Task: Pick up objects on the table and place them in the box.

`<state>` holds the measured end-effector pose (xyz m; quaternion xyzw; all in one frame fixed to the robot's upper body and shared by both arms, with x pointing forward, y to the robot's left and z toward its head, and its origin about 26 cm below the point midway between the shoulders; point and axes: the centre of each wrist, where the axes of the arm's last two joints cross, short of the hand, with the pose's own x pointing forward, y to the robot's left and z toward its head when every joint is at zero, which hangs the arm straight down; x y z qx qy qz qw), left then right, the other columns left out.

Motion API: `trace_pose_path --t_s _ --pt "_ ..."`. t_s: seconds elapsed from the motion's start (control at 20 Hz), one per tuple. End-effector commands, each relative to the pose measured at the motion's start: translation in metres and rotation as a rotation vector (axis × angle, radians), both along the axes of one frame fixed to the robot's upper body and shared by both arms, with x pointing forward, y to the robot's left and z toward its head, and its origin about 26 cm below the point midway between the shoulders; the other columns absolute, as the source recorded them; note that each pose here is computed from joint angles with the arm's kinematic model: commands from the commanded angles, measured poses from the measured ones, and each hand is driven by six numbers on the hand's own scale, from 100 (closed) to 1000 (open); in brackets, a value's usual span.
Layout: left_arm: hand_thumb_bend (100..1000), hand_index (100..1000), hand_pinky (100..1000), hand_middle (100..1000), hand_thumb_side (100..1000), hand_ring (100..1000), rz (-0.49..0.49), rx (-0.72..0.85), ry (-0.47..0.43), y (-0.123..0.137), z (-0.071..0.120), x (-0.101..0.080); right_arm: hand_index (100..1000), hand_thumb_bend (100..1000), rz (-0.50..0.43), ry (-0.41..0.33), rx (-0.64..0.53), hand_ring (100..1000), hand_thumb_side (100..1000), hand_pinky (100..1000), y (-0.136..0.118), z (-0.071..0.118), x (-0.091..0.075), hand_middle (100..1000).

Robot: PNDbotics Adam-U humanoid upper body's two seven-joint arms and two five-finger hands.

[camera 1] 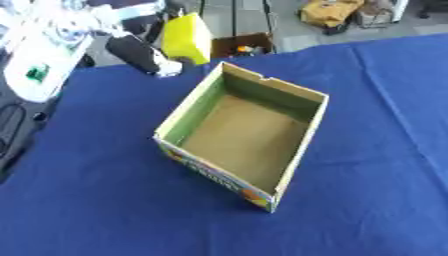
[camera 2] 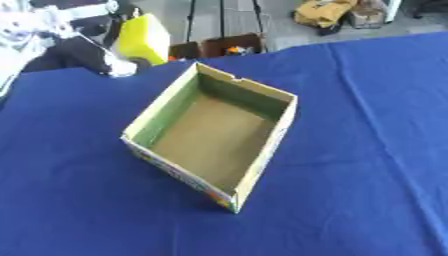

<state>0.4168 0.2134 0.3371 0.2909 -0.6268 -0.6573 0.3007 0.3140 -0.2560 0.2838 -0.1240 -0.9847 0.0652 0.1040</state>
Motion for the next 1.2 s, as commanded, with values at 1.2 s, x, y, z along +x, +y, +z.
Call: trace_pose_path --t_s 1.2 --pt "100 589 100 475 387 340 0.105 0.229 0.046 -0.058 -0.112 0.065 781 100 0.066 -0.057 0.032 740 506 783 0.011 0.014 -0.003 600"
